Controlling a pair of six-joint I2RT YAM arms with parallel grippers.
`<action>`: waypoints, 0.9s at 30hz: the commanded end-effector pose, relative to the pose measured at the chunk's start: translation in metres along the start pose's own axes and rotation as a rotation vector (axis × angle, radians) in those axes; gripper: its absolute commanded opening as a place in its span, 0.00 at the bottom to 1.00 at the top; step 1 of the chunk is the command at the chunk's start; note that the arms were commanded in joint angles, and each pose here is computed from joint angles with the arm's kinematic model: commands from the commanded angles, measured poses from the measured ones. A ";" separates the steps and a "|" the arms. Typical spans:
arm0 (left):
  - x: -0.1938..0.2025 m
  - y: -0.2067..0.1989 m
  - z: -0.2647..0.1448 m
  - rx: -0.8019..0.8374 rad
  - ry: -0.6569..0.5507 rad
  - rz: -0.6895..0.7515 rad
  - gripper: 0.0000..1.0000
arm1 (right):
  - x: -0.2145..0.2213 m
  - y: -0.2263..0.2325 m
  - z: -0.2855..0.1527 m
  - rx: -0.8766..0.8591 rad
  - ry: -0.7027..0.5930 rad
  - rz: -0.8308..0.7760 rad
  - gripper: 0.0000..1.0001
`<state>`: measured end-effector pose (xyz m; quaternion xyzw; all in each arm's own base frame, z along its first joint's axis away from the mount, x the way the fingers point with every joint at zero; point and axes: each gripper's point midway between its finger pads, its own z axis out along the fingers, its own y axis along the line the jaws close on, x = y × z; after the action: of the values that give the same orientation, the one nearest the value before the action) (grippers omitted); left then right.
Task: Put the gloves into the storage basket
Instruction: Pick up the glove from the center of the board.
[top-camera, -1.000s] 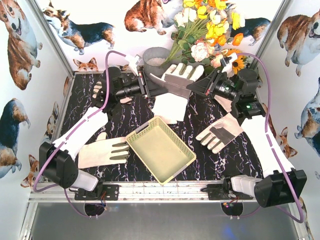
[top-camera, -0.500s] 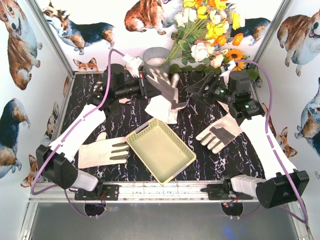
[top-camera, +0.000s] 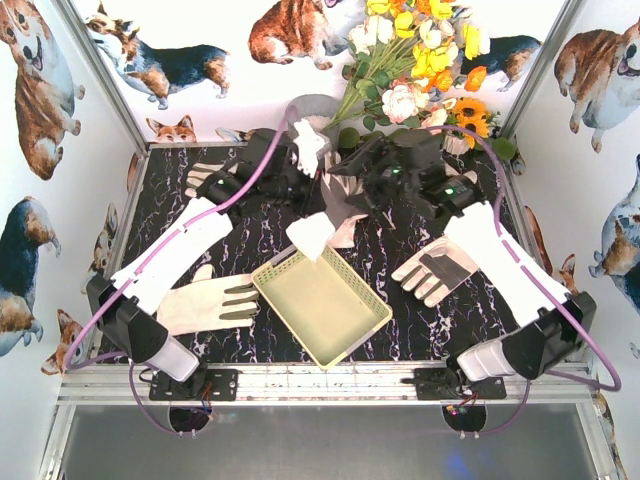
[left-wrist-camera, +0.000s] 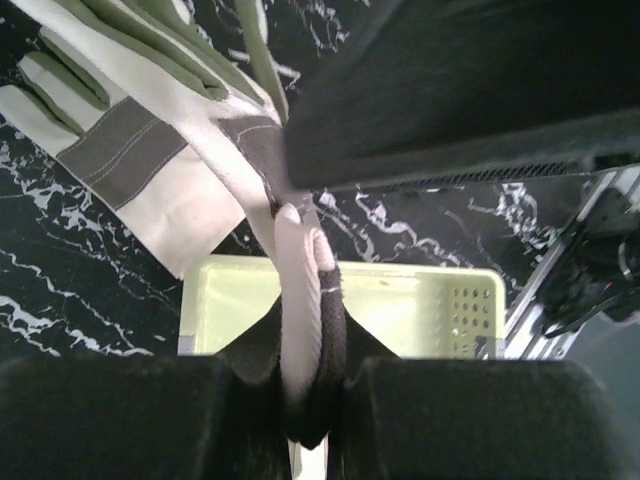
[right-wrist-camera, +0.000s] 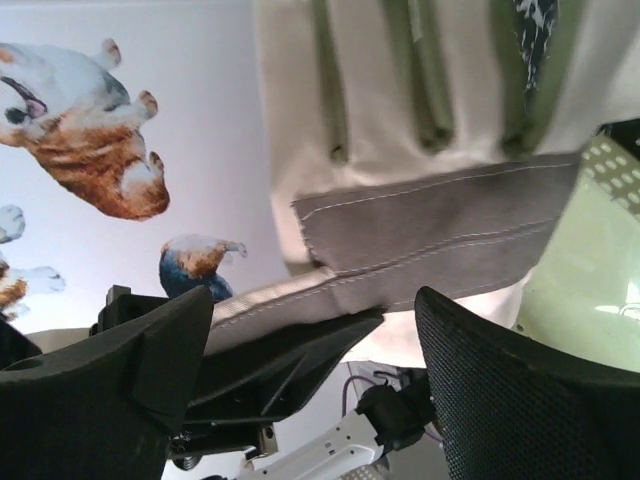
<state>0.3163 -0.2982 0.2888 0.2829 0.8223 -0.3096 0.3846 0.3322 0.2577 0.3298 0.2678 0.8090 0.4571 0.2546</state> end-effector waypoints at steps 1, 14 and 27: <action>0.005 0.002 -0.002 -0.042 0.047 0.120 0.00 | 0.001 0.022 0.004 -0.006 -0.029 0.112 0.86; 0.020 -0.004 0.003 -0.089 0.116 0.248 0.00 | 0.008 0.000 0.030 0.059 0.011 0.208 0.86; 0.014 -0.002 0.009 -0.113 0.120 0.297 0.00 | 0.030 -0.039 0.049 0.206 0.104 0.157 0.72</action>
<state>0.3084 -0.2934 0.2646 0.3818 0.8223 -0.1855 0.3789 0.3372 0.2862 0.2587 0.3526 0.8357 0.3974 0.1387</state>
